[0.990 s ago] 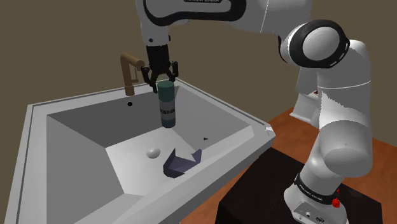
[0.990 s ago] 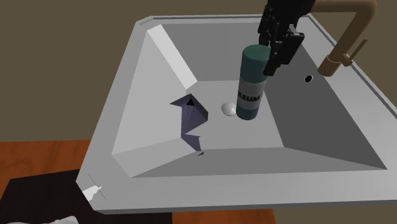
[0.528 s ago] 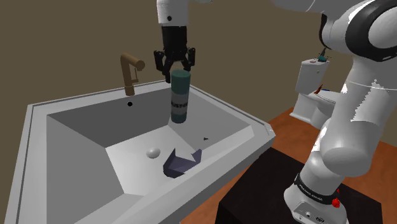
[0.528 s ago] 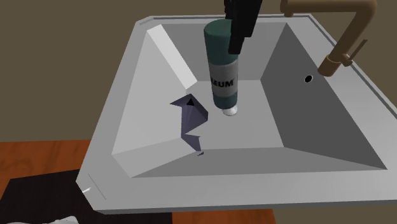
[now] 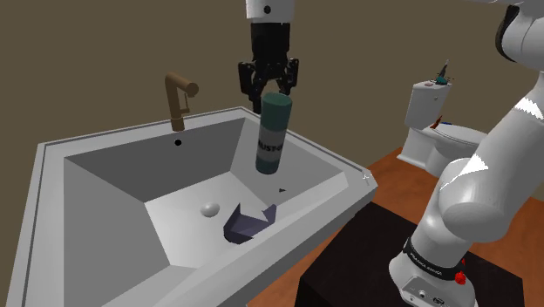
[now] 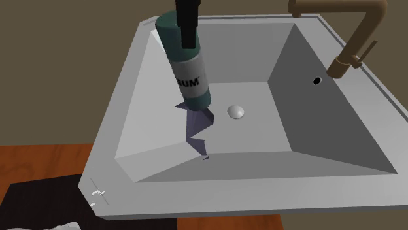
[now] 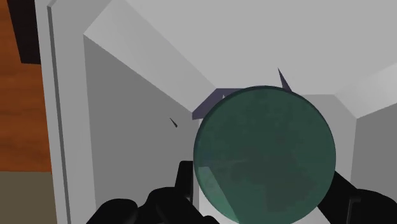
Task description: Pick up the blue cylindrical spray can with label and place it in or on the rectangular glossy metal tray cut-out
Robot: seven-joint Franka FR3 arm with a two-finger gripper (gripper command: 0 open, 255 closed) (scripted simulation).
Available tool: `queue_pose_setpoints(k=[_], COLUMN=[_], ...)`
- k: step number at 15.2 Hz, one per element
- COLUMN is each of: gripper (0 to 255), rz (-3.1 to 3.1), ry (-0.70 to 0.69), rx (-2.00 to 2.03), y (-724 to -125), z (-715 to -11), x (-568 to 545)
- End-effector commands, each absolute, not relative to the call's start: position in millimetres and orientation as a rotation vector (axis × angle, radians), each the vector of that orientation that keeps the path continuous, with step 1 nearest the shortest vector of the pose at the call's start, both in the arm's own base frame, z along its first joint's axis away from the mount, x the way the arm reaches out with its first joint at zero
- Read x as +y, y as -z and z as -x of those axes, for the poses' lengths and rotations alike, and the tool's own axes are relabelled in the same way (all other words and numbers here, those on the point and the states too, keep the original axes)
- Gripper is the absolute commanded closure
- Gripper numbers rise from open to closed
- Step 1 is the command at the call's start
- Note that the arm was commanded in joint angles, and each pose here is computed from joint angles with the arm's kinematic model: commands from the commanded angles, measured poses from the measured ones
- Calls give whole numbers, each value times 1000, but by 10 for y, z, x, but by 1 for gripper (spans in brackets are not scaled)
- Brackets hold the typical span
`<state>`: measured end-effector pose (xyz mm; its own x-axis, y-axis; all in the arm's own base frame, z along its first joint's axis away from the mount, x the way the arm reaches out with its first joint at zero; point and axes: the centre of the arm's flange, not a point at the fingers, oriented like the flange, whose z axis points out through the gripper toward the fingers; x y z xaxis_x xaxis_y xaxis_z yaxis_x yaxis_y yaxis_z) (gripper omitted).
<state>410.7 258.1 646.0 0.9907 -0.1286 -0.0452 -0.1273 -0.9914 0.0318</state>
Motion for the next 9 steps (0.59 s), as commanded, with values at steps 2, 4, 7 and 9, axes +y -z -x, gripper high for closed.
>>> queue_pose_setpoints(k=[2,4,7,9], gripper=[255,255,255,255], rz=[-3106,-3106,-3106,-3106], ry=[74,74,74,74], rx=[-201,-201,-201,-201], y=[-6331,-6225,-6067,-5961], z=[-4071,-4071,-4071,-4071], x=[2580,2580,2580,2580])
